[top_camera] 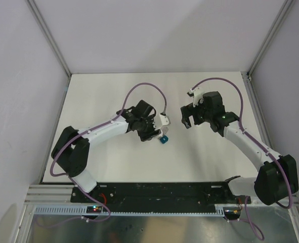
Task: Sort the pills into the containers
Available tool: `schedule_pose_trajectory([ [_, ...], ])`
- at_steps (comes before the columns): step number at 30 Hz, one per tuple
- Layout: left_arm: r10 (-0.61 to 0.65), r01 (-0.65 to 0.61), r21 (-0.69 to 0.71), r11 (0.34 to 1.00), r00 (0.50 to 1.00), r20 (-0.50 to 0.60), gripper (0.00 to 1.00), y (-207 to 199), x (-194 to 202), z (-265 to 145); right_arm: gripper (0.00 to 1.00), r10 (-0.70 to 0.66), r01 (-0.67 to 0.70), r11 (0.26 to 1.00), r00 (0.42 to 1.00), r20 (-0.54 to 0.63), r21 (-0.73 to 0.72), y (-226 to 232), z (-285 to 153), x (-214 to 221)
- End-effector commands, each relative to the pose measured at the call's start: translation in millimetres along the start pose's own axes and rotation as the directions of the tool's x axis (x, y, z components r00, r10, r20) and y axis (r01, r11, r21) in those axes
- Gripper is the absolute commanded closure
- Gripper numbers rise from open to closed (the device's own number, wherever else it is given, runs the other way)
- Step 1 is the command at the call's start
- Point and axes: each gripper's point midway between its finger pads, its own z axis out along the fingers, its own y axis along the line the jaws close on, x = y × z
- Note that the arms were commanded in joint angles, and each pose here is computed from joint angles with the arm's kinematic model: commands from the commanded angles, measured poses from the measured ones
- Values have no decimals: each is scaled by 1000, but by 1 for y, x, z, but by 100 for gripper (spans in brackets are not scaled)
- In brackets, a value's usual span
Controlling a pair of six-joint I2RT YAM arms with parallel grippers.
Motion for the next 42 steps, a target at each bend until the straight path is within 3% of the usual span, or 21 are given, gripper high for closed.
schedule_pose_trajectory([
  [1, -11, 15, -26, 1000, 989, 149, 100, 5, -22, -18, 1, 21, -21, 999, 1000, 9, -33, 3, -1, -2],
  [12, -41, 74, -76, 994, 928, 372, 100, 4, -39, -45, 1, 6, 9, 984, 996, 85, -178, 27, -16, -20],
  [24, -15, 152, -158, 976, 764, 645, 100, 4, -80, -119, 1, -11, 64, 940, 987, 158, -336, 56, -32, -42],
  [30, 7, 177, -180, 968, 694, 720, 100, 8, -99, -151, 2, 3, 102, 866, 978, 209, -490, 85, -52, -60],
  [37, -25, 192, -136, 972, 656, 754, 100, 8, -117, -165, 1, 60, 97, 742, 976, 210, -664, 120, -82, -90],
  [42, -61, 199, -87, 976, 637, 769, 100, 5, -126, -169, 1, 99, 53, 696, 981, 169, -716, 131, -81, -104],
])
